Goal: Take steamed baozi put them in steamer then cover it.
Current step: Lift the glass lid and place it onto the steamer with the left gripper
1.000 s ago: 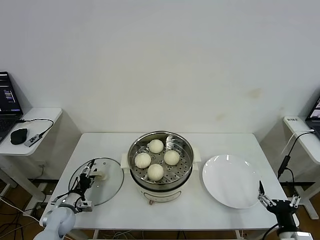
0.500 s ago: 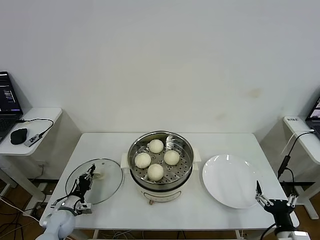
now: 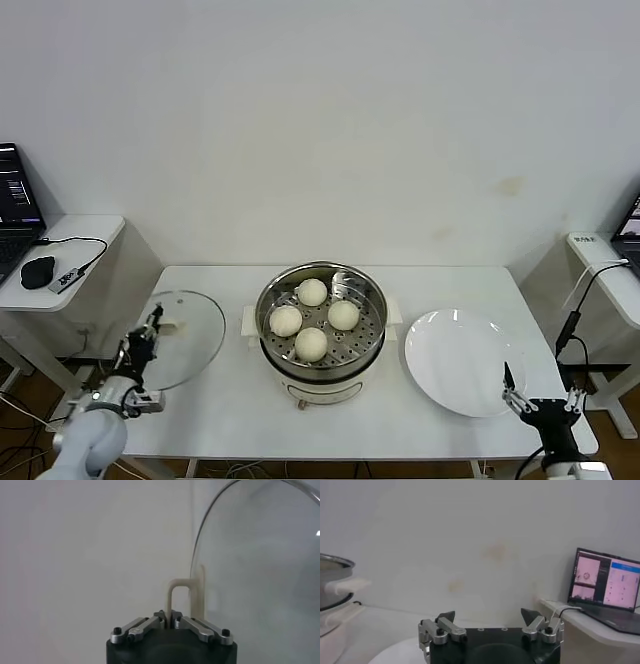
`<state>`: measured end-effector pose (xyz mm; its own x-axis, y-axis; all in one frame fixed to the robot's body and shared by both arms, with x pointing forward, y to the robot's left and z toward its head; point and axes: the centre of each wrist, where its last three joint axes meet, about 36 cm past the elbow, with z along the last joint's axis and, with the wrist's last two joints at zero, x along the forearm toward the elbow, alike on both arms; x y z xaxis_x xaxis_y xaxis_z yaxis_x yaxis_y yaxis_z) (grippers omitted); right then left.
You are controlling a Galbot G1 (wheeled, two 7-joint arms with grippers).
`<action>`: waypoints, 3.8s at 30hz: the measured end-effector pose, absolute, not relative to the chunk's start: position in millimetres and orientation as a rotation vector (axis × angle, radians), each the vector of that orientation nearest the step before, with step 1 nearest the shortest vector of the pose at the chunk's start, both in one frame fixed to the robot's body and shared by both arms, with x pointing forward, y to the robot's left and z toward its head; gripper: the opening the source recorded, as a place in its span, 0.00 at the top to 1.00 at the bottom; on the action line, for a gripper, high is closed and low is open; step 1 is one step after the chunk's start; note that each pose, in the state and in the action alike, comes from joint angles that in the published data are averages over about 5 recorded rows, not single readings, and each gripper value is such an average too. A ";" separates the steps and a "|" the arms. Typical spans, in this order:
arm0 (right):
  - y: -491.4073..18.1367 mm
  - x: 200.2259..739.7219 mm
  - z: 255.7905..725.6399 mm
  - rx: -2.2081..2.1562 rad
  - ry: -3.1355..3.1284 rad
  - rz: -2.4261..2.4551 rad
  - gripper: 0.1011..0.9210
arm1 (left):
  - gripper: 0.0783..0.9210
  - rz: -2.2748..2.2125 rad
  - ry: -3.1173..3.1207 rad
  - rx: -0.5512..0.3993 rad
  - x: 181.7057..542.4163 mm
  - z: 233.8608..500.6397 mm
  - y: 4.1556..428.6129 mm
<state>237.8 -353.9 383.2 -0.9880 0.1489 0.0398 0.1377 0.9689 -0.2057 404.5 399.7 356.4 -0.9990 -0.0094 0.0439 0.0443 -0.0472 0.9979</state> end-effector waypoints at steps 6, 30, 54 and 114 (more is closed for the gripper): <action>-353.3 237.4 380.7 -0.206 -3.053 0.324 0.12 | 0.93 -2.254 -2.168 0.042 401.3 408.7 389.8; -340.6 246.6 355.6 -0.176 -3.000 0.410 0.12 | 0.93 -2.168 -2.387 -0.158 404.8 484.5 222.0; -334.5 247.9 331.2 -0.150 -2.940 0.527 0.12 | 0.93 -2.261 -2.297 -0.209 421.3 472.3 92.7; -331.3 247.7 320.8 -0.093 -2.911 0.572 0.12 | 0.50 -2.188 -2.320 -0.260 409.7 447.4 58.0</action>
<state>247.7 -331.3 320.8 -0.9831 0.0944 0.1571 0.0280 0.9244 -0.3804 409.7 58.0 447.4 -0.9852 0.1569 0.0695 0.0785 0.0523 0.9955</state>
